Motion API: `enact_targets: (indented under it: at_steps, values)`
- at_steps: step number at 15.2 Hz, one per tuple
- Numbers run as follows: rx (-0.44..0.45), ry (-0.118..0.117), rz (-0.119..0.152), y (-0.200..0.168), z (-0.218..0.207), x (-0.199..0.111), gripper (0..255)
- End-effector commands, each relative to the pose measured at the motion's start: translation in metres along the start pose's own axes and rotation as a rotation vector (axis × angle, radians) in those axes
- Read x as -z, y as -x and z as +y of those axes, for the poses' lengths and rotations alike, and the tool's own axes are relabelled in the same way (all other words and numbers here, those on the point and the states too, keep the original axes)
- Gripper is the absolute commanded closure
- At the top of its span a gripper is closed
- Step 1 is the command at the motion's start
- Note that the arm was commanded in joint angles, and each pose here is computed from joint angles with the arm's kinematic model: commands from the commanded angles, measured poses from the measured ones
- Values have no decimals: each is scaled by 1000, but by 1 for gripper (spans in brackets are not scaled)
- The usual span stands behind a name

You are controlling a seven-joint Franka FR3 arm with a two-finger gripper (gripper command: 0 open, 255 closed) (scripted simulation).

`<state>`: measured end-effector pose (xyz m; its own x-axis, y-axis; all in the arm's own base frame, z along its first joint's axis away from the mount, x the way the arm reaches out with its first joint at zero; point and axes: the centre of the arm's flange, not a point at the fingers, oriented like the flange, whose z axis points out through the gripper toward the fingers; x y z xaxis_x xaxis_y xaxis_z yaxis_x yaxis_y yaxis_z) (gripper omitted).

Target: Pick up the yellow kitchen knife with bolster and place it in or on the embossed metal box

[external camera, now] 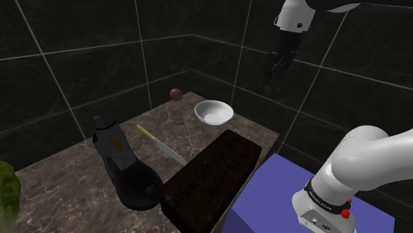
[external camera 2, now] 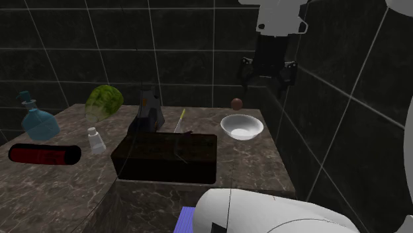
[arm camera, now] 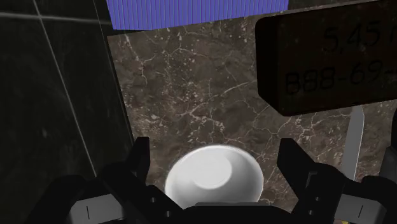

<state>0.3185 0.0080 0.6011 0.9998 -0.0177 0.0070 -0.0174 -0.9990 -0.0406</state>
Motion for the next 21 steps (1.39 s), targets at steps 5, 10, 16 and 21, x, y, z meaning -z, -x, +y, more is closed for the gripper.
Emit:
enact_targets:
  at_steps: [5,10,16,21]
  values:
    - [18,3,-13,-29,-38,-26,0]
    - [41,6,-28,-63,-85,-60,0]
    - [68,9,-47,-103,-143,-101,0]
    - [91,13,-63,-133,-192,-136,0]
